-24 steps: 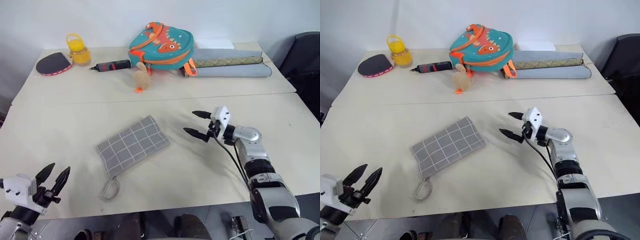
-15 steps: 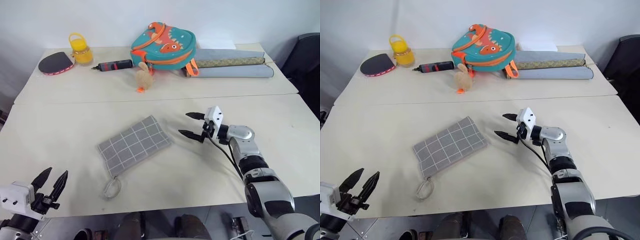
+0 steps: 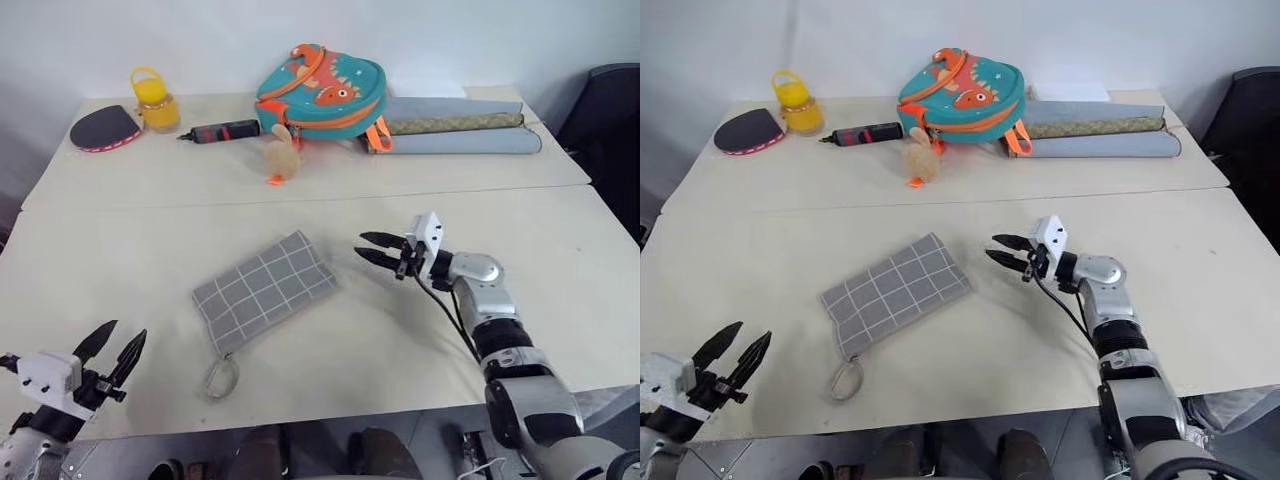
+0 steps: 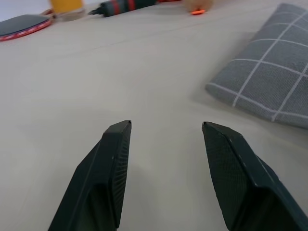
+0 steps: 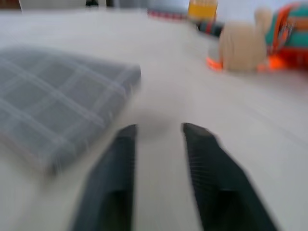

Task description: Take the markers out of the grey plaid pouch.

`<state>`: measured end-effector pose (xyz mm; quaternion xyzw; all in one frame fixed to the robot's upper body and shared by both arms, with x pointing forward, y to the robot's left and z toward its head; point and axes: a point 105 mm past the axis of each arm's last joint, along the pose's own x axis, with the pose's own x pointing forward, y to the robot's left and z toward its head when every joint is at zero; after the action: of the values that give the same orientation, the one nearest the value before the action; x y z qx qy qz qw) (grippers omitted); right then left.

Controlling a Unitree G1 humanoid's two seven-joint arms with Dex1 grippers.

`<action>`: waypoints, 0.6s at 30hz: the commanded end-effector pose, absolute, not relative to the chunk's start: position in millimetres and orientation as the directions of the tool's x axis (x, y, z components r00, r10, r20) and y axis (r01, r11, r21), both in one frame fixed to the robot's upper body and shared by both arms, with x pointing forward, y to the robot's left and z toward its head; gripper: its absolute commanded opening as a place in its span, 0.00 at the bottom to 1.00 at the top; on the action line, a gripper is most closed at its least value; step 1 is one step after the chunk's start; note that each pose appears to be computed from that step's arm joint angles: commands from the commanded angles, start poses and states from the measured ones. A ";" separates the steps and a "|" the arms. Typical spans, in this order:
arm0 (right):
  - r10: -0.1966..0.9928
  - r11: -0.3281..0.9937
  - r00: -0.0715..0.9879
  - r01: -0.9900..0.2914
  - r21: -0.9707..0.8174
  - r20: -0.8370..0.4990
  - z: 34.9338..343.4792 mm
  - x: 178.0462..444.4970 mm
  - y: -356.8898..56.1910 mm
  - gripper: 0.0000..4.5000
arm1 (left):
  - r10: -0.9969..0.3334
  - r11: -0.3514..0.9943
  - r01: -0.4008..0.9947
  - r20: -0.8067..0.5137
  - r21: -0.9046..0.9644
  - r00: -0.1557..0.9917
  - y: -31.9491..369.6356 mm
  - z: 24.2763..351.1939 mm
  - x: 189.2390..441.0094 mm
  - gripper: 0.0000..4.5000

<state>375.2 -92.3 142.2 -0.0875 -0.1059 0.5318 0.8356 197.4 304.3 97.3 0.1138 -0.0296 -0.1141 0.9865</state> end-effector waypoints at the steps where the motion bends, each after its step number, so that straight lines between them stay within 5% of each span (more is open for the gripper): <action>1: 0.912 0.403 0.359 -0.878 -0.258 0.199 164.6 366.8 -58.9 0.02 | -0.244 0.920 0.225 0.019 0.321 0.970 307.0 97.3 200.6 0.55; 8: 0.926 0.363 0.315 -0.894 -0.261 0.208 164.1 358.0 -10.8 0.01 | -0.289 0.871 0.258 0.010 0.418 0.957 299.3 94.3 209.8 0.55; 18: 0.897 0.383 0.436 -0.845 -0.373 -0.066 113.9 376.6 24.6 0.01 | -0.407 0.764 0.323 0.028 0.559 0.913 275.7 110.4 210.1 0.55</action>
<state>373.2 25.0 113.3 -0.1551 -0.0687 0.5338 0.8284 213.4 280.8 98.7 0.2536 -0.0521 -0.1846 0.9481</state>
